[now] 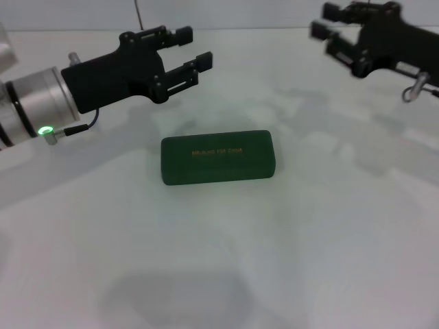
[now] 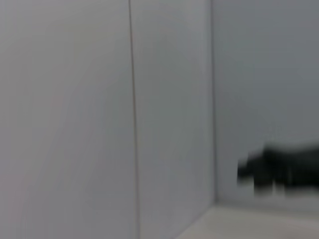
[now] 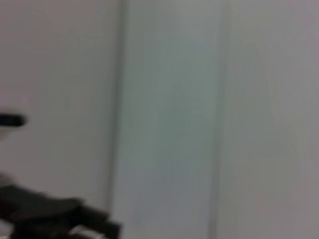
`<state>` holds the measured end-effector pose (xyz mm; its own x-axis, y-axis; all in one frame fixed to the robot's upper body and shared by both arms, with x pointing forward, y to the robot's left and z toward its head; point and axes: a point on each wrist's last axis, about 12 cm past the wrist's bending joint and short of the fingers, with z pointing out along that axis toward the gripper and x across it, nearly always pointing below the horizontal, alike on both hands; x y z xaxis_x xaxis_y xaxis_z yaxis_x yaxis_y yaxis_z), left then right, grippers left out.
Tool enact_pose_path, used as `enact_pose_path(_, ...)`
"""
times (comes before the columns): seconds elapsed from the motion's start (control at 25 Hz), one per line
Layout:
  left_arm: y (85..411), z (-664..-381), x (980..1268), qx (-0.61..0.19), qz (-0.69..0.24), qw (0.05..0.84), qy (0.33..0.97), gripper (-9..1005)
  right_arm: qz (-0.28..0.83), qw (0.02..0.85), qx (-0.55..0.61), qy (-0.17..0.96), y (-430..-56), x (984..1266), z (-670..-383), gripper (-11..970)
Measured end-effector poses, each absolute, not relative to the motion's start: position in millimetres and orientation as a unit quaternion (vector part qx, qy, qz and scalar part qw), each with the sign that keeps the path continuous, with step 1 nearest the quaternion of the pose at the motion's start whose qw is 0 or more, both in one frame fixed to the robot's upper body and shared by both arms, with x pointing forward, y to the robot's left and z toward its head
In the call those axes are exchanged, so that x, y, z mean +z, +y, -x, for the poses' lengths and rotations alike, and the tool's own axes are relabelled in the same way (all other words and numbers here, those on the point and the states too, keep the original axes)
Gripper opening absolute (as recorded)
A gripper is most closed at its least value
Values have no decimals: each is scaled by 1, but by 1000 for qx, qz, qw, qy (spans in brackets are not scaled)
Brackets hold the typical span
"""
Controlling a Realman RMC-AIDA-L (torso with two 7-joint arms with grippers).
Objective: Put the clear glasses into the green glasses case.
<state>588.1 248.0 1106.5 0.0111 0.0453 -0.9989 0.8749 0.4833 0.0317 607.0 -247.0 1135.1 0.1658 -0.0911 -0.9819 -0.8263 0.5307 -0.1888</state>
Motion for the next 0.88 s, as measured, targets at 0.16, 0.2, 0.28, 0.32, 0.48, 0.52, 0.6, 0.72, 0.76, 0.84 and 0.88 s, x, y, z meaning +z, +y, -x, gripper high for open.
enact_pose_path(0.16,248,-573,1114,-390,-392,608,570,608,443,609,328,571,-222,1137,-602,249)
enact_pose_path(0.2,248,-567,1114,-399,-399,610,556,642,460,590,346,566,-218,1140,-600,295)
enact_pose_path(0.28,250,-557,1114,-410,-411,613,536,696,485,563,373,555,-216,1147,-598,387)
enact_pose_path(0.32,252,-552,1113,-414,-417,613,527,715,492,555,382,551,-217,1149,-597,433)
enact_pose_path(0.48,257,-539,1110,-424,-431,614,507,794,508,544,405,531,-222,1152,-589,599)
enact_pose_path(0.52,258,-536,1109,-426,-432,615,505,813,513,542,409,525,-222,1153,-587,639)
enact_pose_path(0.6,260,-533,1107,-426,-430,615,505,853,522,538,414,516,-221,1151,-583,719)
enact_pose_path(0.72,261,-529,1105,-427,-426,615,509,891,526,537,418,510,-221,1149,-578,822)
enact_pose_path(0.76,262,-528,1104,-427,-424,615,510,890,527,537,420,507,-221,1148,-577,857)
enact_pose_path(0.84,264,-525,1101,-425,-419,616,514,889,527,538,423,505,-221,1148,-575,891)
enact_pose_path(0.88,266,-524,1100,-425,-417,617,515,888,526,538,424,505,-222,1147,-574,891)
